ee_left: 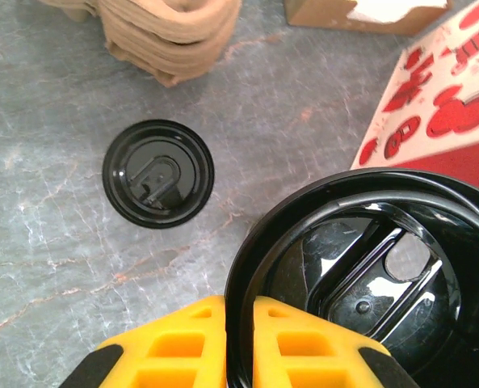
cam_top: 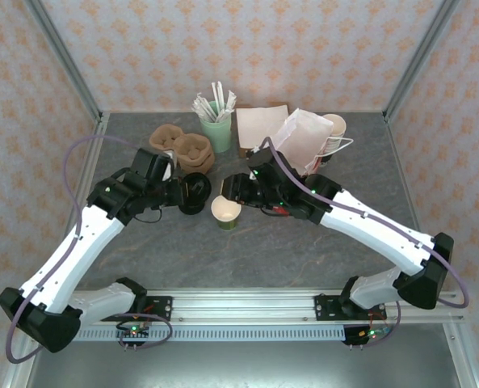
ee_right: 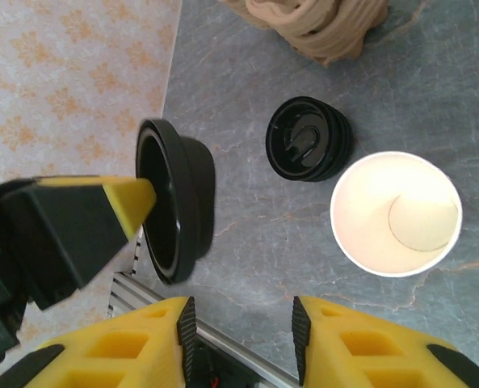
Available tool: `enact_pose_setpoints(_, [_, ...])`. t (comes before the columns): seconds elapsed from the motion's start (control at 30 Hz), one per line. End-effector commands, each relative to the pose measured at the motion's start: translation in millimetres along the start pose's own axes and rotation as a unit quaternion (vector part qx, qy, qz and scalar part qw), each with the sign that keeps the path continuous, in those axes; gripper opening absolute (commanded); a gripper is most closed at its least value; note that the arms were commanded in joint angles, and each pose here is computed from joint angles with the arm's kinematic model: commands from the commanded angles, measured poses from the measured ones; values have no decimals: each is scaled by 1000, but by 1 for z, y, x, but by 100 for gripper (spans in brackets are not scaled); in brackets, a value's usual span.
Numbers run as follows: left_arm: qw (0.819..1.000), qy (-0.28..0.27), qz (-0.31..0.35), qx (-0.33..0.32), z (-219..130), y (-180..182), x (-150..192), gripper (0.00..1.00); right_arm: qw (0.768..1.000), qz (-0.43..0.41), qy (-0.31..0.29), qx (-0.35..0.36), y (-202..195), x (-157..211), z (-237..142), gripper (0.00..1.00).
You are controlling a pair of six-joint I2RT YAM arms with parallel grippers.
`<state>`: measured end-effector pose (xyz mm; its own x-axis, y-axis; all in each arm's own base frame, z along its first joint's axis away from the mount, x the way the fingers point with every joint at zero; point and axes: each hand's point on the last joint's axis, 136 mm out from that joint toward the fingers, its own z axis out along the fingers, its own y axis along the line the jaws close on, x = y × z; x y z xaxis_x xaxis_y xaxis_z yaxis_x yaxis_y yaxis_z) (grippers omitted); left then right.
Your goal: Pack the takeout coffee
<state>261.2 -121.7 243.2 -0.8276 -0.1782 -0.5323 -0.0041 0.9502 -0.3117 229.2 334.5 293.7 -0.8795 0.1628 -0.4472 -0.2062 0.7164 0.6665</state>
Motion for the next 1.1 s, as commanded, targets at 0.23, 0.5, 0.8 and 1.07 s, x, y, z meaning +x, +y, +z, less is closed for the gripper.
enact_pose_setpoints(0.23, [999,11,37,4,-8,-24,4,14,999,-51,12,15,12,0,1,43])
enact_pose_setpoints(0.5, [999,12,51,11,-8,-38,5,14,998,-59,12,31,7,-2,6,43])
enact_pose_setpoints(0.8, [998,10,58,16,-9,-46,4,13,997,-61,12,43,2,-2,8,41])
enact_pose_setpoints(1.07, [998,10,62,20,-8,-51,4,13,997,-61,9,54,-2,-2,10,35])
